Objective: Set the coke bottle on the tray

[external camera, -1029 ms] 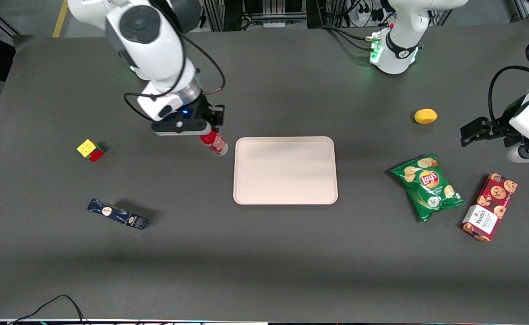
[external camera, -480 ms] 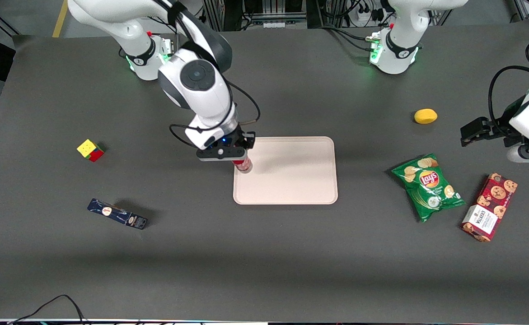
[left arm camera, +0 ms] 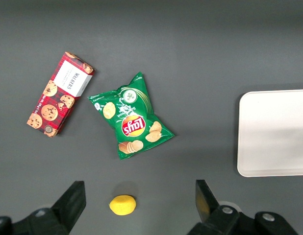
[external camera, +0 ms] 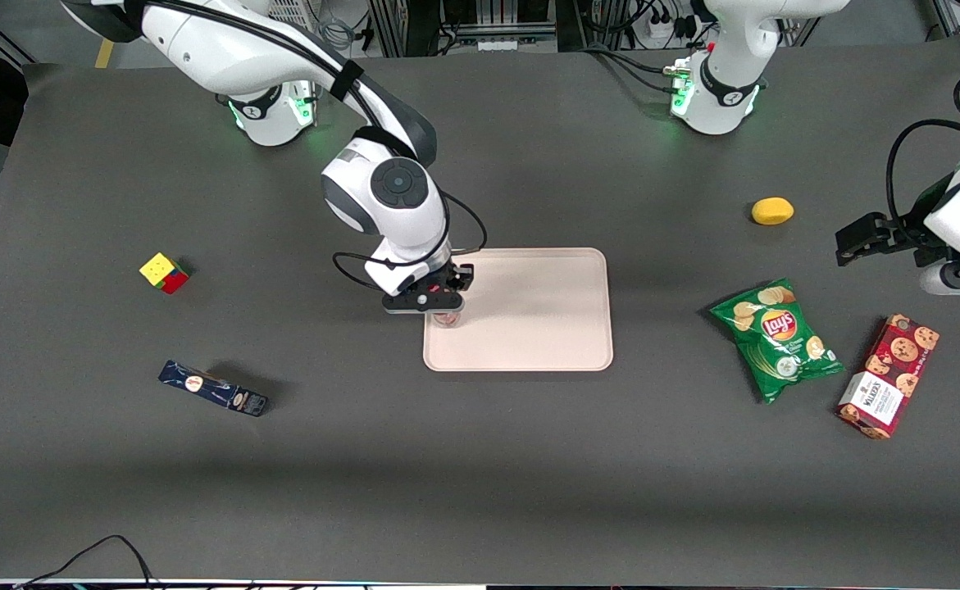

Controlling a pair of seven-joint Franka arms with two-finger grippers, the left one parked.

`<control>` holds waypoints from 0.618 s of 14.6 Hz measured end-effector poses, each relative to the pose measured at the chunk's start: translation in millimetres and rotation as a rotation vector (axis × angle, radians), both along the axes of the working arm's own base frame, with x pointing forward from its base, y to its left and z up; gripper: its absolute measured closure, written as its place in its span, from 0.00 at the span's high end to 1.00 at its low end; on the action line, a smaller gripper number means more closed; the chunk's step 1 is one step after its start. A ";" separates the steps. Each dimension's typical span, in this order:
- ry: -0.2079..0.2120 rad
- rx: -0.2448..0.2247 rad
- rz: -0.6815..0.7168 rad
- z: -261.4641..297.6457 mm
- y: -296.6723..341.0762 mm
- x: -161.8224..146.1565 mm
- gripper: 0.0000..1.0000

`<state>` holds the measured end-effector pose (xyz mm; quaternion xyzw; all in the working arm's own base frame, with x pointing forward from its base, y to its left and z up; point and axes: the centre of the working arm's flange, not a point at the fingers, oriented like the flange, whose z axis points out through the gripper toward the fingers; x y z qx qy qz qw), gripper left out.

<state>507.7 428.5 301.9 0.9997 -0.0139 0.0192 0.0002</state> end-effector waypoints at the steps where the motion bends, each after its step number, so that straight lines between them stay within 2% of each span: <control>1: 0.000 -0.003 0.001 -2.3 1.5 -1.3 0.49; 9: 0.001 -0.018 0.014 -13.9 3.6 -3.3 0.49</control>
